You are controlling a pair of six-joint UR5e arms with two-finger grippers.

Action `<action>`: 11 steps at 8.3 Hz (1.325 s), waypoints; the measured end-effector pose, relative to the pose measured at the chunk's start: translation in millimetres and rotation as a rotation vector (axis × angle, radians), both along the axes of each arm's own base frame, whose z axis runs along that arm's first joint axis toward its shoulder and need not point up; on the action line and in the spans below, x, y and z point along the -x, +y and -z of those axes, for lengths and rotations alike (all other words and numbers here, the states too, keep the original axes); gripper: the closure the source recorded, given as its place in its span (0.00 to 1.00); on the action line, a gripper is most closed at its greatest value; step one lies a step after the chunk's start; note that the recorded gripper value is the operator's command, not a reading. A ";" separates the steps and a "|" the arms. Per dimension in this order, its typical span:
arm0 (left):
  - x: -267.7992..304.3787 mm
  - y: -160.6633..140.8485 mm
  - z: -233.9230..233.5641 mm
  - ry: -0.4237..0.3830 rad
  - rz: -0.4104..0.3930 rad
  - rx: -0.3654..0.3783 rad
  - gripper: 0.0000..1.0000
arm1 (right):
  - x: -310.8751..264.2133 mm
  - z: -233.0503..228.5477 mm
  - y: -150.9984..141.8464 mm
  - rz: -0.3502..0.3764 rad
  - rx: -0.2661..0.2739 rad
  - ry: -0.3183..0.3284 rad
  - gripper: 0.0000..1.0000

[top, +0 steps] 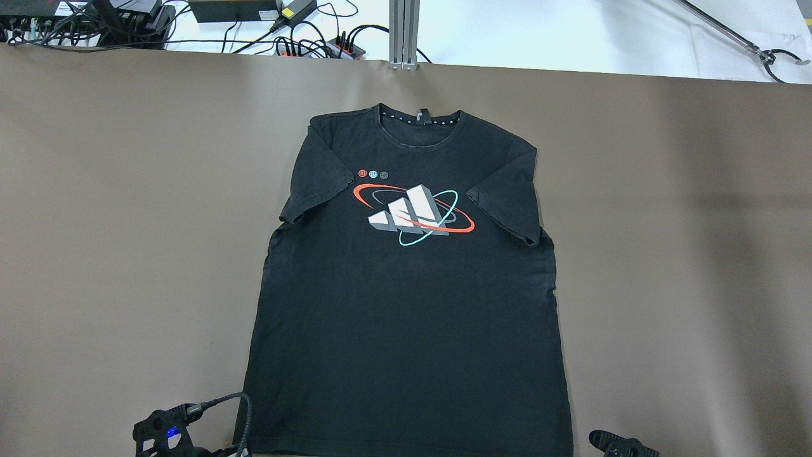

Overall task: Fold clothes
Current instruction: 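Position both grippers at the hem corners nearest the robot, then grasp the hem corners with both grippers and lift them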

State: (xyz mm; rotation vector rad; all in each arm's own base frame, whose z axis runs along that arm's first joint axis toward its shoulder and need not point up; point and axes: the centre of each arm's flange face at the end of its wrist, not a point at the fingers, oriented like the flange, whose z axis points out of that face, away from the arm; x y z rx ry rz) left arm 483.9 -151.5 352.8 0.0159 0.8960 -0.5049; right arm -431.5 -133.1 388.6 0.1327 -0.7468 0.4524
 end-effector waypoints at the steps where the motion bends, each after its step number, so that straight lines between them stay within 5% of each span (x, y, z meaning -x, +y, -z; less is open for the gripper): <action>1: 4.8 0.4 6.0 0.013 -0.002 0.002 1.00 | -3.8 7.7 -0.2 0.001 0.002 -0.014 1.00; 4: 43.5 3.6 27.7 0.061 -0.022 0.015 1.00 | -36.3 53.6 -0.5 0.022 0.027 -0.035 1.00; 6: 58.7 -12.6 44.8 0.097 0.001 0.005 1.00 | -44.4 76.2 -15.8 0.071 -0.012 -0.036 1.00; 8: 70.2 -76.0 64.5 0.102 -0.029 -0.101 1.00 | -38.9 95.1 -82.0 0.116 -0.050 -0.025 1.00; 11: 87.4 -208.9 64.9 0.021 -0.059 -0.253 1.00 | -52.5 98.0 -231.1 0.149 -0.072 0.037 1.00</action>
